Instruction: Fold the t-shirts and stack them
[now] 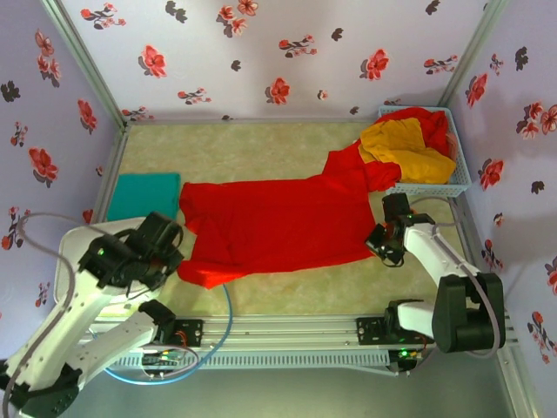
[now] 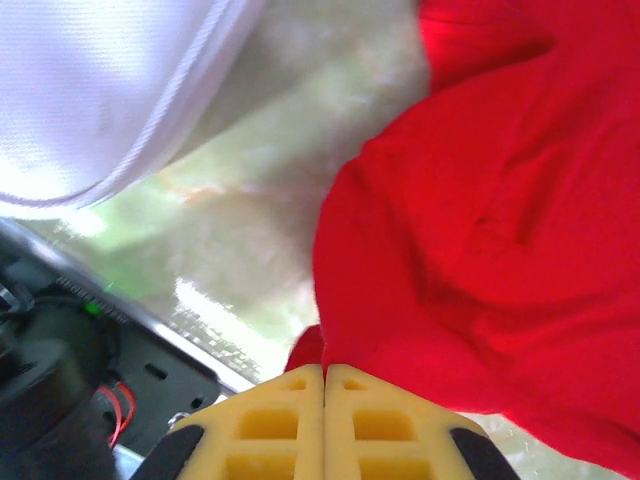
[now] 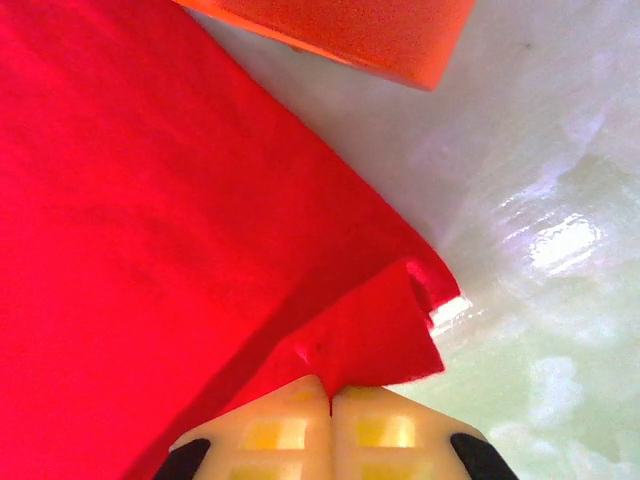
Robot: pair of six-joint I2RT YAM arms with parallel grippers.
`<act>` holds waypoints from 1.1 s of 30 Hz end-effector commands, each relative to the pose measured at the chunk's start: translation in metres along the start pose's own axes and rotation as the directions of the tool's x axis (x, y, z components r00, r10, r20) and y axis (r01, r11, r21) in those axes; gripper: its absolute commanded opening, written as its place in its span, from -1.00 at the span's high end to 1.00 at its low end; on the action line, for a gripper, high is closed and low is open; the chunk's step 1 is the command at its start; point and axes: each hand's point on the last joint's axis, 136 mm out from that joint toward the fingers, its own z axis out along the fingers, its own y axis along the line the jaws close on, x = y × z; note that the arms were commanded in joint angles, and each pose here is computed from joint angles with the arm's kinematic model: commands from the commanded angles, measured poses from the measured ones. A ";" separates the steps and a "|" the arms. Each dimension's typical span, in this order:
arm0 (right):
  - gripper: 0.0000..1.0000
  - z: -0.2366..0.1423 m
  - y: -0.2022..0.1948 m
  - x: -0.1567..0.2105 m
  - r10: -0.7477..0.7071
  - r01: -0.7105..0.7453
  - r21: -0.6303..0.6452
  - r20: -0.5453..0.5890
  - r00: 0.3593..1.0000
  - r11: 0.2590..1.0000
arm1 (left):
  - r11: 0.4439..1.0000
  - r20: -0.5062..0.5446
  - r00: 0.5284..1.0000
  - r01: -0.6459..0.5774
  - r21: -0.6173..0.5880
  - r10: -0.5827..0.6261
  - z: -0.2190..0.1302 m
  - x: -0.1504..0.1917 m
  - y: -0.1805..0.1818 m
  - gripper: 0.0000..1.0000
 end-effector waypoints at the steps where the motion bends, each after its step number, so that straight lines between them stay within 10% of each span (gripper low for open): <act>1: 1.00 -0.020 0.001 -0.007 -0.018 0.017 0.009 0.037 0.999 1.000 | 0.994 0.075 0.993 -0.092 0.064 0.087 -0.009 -0.023 -0.032 1.00; 33: 1.00 0.004 0.079 -0.103 -0.069 0.070 -0.036 0.016 0.997 0.997 | 0.958 0.028 0.960 -0.280 0.056 0.278 0.057 -0.122 -0.125 1.00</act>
